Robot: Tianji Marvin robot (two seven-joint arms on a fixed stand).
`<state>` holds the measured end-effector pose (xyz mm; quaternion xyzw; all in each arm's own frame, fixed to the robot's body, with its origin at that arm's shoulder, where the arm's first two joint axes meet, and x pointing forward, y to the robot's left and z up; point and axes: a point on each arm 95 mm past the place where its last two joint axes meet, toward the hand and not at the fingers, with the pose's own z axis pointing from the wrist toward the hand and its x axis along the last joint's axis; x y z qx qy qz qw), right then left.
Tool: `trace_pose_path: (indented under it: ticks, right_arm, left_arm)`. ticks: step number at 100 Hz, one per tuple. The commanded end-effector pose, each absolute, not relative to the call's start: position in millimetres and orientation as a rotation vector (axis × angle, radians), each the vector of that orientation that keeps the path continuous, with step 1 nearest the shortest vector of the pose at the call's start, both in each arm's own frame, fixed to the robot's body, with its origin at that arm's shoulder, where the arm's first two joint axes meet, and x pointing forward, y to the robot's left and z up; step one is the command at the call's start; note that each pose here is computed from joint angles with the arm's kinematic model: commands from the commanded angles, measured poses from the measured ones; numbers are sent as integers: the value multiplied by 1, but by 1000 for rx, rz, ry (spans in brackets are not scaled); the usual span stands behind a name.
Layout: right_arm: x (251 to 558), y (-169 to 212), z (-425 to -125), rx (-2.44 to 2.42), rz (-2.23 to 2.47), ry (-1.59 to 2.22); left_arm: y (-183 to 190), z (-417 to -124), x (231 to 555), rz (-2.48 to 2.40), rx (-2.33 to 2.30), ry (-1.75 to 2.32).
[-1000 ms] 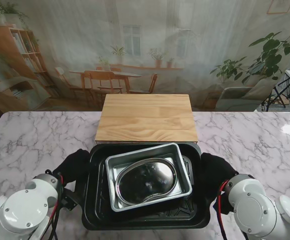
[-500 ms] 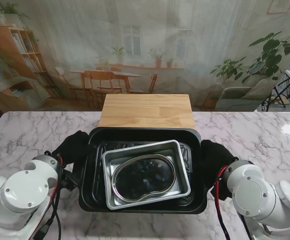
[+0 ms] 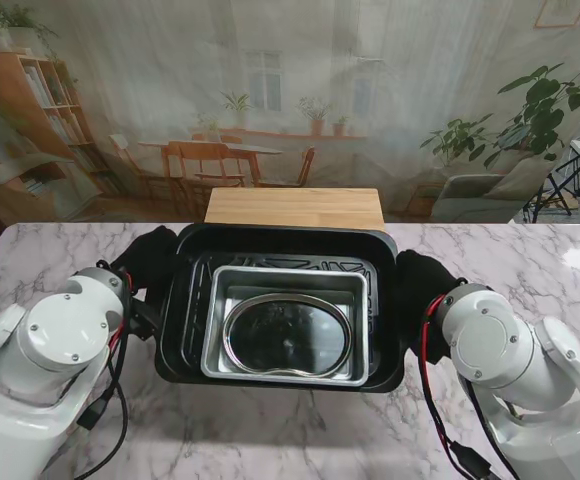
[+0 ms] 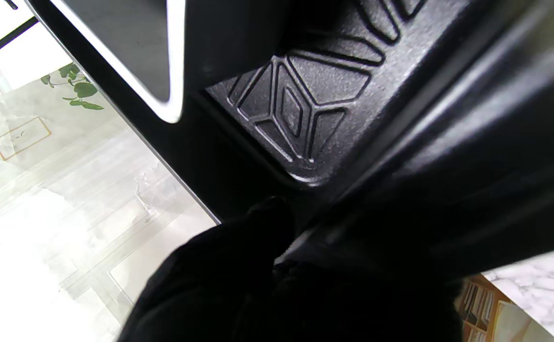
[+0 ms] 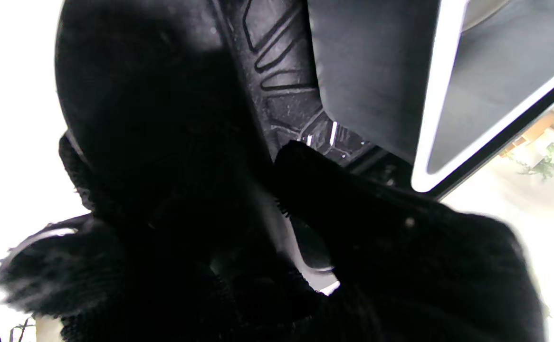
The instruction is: Stack the baking trays onto the shelf
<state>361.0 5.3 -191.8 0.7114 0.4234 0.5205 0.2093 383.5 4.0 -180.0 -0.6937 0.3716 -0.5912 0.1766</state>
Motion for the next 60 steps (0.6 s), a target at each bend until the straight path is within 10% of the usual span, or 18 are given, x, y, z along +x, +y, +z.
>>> trace_pose_path:
  ticks: [1, 60]
  right_arm:
    - [343, 60, -160, 1937, 1698, 1322]
    - [382, 68, -131, 1911, 1676, 1285]
  left_arm:
    - [-59, -156, 360, -1926, -1946, 1261]
    - [-54, -134, 388, -1952, -1902, 1194]
